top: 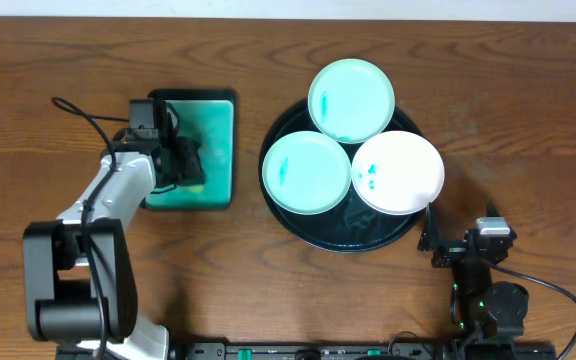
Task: Clean dirty plates on tray and stack at the side
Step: 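Lift the green sponge out of the soapy tray with the left gripper, then reach the right gripper to the top pale green plate and grip its rim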
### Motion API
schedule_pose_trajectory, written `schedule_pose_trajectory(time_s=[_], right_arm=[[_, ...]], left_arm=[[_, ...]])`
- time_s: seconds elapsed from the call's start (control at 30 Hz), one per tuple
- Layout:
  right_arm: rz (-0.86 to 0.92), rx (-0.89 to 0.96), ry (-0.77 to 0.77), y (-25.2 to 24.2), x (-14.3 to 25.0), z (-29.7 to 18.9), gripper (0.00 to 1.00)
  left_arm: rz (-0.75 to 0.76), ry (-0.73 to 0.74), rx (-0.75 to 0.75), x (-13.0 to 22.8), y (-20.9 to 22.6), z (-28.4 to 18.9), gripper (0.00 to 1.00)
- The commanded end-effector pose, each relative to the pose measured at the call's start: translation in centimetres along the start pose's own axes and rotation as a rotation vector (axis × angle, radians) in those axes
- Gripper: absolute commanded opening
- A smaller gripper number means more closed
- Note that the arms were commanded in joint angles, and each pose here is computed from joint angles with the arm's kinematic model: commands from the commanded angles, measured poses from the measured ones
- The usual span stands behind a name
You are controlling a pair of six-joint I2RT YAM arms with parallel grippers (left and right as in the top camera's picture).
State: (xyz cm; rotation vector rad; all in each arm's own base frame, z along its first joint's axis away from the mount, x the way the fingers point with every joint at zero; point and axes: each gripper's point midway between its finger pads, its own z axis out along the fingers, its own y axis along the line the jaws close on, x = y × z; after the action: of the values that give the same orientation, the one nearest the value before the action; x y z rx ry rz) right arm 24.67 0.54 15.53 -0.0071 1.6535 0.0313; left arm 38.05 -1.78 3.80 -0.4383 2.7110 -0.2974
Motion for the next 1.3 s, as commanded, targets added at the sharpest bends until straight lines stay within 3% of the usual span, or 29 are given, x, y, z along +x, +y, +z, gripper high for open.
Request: schedule_pose_trajectory(time_s=[0.0,0.2,0.27,0.37,0.63,0.73,0.87,1.03,1.1,1.27], right_arm=[[0.015,0.019,0.004,-0.4,0.1,0.0,0.99],[0.015,0.019,0.004,-0.4,0.1,0.0,0.99],[0.017,0.014,-0.021,-0.4,-0.5,0.0,0.99],[0.094,-0.142,-0.096,2.3,-2.5,-0.3,0.99],[0.007,-0.277,-0.616,4.4,-14.3,-5.3,0.99],[-0.045,-0.267,-0.725,4.5,-18.2,-7.4,0.99],[-0.116,-0.221,-0.569,4.2,-21.0,-6.2,0.99],[-0.078,-0.192,-0.119,3.5,-21.4,-1.2,0.99],[-0.063,-0.236,0.07,4.1,-20.8,1.4,0.99],[0.035,-0.427,0.315,7.1,-20.0,6.6,0.99]], left_arm=[[0.024,-0.134,0.106,-3.1,-2.9,-5.0,0.07],[0.046,-0.278,0.123,-4.3,-3.8,-11.1,0.07],[0.047,-0.296,0.117,-4.5,-3.7,-11.7,0.07],[0.038,-0.287,0.076,-4.4,-2.9,-10.9,0.07],[0.009,-0.121,-0.014,-2.4,-0.6,-4.5,0.07],[0.009,-0.107,-0.001,-2.3,-0.8,-3.9,0.07],[0.016,-0.142,0.029,-3.1,-1.4,-4.4,0.07],[0.017,-0.148,0.031,-3.2,-1.5,-4.5,0.07],[0.017,-0.149,0.031,-3.2,-1.5,-4.5,0.07],[0.017,-0.147,0.031,-3.2,-1.5,-4.5,0.08]])
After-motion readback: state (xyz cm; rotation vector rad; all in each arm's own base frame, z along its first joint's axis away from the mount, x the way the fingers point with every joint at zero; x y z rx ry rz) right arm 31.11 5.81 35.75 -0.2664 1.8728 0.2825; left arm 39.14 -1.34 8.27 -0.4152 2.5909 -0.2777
